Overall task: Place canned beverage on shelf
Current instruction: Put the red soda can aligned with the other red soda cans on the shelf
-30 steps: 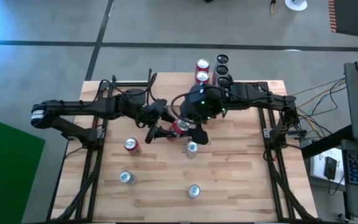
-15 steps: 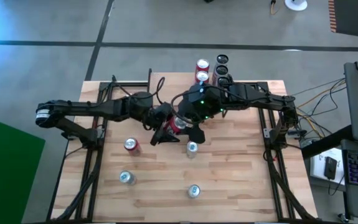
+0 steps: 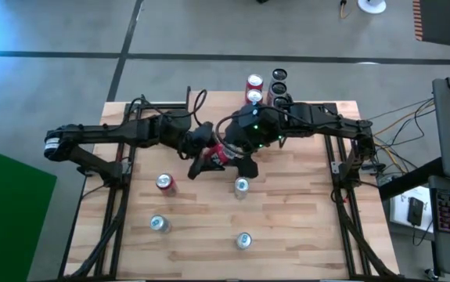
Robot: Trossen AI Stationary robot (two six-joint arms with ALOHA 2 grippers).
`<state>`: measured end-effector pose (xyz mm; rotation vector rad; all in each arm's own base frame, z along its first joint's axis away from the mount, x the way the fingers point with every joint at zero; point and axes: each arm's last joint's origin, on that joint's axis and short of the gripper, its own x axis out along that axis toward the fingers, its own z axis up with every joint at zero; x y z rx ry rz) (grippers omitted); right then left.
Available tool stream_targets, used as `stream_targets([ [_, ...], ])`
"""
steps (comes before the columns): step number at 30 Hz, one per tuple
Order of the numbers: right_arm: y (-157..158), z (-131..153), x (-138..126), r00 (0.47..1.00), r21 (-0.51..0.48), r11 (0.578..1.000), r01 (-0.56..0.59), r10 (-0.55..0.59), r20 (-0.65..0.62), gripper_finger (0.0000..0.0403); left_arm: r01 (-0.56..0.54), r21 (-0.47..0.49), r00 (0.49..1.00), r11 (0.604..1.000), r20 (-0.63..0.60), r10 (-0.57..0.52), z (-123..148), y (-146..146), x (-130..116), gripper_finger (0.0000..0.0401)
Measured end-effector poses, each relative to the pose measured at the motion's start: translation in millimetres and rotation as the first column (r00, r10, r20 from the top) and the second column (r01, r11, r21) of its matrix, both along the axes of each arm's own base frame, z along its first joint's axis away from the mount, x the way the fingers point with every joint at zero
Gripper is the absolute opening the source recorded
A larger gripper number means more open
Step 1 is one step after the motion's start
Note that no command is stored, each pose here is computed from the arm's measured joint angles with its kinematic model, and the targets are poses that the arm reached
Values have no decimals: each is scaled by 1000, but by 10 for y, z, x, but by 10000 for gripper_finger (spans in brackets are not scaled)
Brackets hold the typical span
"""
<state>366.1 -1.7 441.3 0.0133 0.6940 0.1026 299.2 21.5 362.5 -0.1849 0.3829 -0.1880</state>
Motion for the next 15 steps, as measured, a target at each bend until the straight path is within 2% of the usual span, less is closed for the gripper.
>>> stream_targets([
  [3, -44, 46, -79, 985, -44, 984, 175, -175, -5, 339, -96, 54, 995, 994, 46, 94, -24, 65, 21, 287],
  [6, -88, 163, -236, 945, -92, 940, 328, -326, 32, 344, -180, 68, 979, 981, 113, 172, -86, 186, 37, 287],
  [10, -114, 364, -523, 894, -81, 892, 445, -438, 89, 341, -217, 76, 955, 973, 225, 195, -293, 379, 91, 287],
  [15, -112, 480, -848, 837, -84, 834, 545, -537, 105, 333, -276, 138, 892, 951, 406, 200, -536, 606, 244, 287],
])
